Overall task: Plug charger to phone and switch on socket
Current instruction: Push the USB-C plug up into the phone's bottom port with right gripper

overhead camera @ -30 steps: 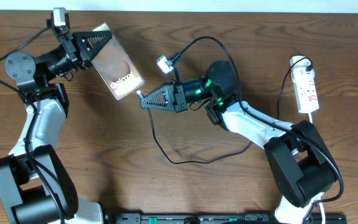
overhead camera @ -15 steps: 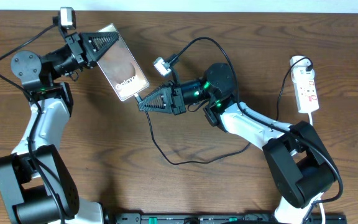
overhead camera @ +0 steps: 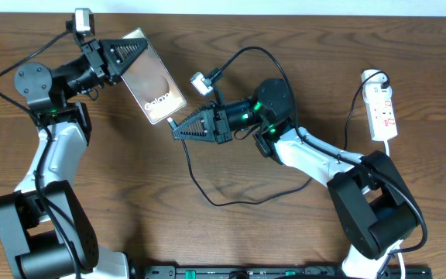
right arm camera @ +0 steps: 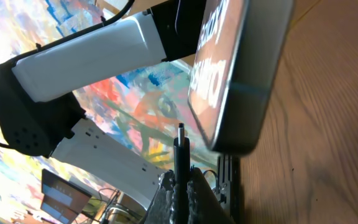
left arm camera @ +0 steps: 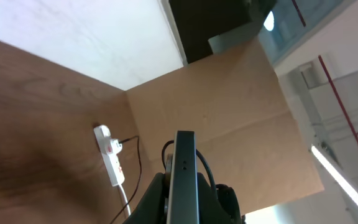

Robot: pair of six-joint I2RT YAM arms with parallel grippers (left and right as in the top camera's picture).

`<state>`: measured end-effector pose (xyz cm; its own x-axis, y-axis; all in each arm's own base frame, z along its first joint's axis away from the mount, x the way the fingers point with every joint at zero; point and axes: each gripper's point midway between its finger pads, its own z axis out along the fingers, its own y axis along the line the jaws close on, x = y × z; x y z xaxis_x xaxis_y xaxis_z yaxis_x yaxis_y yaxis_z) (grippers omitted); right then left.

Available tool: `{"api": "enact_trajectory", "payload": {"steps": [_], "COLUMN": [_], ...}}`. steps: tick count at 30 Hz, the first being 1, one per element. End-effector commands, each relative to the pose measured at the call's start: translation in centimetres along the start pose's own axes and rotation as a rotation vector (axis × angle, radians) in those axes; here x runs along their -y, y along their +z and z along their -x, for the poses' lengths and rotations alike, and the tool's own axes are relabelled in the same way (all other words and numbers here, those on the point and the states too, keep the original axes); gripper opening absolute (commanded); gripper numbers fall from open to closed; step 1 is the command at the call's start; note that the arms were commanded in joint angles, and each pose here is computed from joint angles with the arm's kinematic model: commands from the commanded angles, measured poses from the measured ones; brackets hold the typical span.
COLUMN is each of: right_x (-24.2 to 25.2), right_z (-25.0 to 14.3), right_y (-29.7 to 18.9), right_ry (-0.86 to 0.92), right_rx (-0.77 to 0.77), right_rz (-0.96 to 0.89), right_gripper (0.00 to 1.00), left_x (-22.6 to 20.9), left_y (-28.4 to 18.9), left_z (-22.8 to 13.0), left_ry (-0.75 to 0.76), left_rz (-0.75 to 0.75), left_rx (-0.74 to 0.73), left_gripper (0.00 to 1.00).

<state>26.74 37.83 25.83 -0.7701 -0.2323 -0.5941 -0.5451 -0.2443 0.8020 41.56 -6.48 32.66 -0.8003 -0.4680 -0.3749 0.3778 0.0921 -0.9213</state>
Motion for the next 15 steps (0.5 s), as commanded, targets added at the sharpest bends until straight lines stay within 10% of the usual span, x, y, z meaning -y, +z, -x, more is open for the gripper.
{"api": "enact_trajectory", "payload": {"steps": [1,15], "right_x": [-0.1,-0.02], "right_z": [-0.05,0.11], "right_y": [0.04,-0.03], "right_ry": [-0.005,-0.004], "right_rx": [-0.009,0.0], "right_rz": [0.005,0.001], "right_gripper": [0.01,0.01], "left_x": [0.4,0.41], "left_y": [-0.4,-0.36], "left_z": [0.49,-0.27], "left_ry": [-0.02,-0.027], "left_rz": [0.005,0.006], "left_rx": [0.023,-0.021], "left_gripper": [0.07,0.07]}}
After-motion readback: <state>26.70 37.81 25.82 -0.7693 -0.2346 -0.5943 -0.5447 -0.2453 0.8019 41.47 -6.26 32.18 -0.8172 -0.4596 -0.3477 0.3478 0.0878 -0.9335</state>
